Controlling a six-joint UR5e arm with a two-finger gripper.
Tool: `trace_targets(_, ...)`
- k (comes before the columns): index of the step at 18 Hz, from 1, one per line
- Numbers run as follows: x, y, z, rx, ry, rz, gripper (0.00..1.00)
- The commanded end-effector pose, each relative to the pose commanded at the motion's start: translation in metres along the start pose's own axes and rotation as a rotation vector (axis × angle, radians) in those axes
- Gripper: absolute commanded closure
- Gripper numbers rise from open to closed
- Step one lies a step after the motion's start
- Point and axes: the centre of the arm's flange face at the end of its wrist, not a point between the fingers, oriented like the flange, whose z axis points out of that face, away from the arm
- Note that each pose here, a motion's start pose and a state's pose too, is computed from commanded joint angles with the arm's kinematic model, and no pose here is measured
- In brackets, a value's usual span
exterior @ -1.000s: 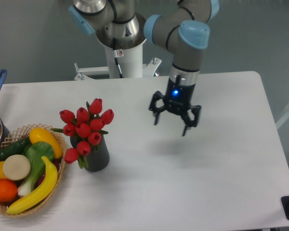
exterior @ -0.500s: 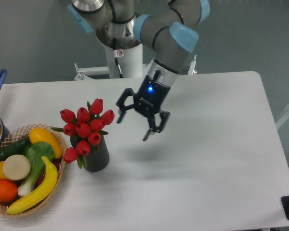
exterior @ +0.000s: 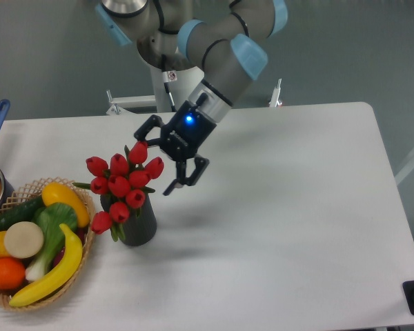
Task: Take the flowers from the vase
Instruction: 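Move the open gripper toward the red tulips in the black vase, then lower the gripper around the tulip stems and close it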
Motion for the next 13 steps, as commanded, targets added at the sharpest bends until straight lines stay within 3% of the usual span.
trace_targets(10,-0.010,-0.013,0.037,-0.011,0.065,0.017,0.00)
trace_targets(11,-0.010,-0.013,0.037,-0.011,0.065,0.017,0.03)
trace_targets(13,-0.010,-0.013,0.037,-0.011,0.067,0.017,0.22)
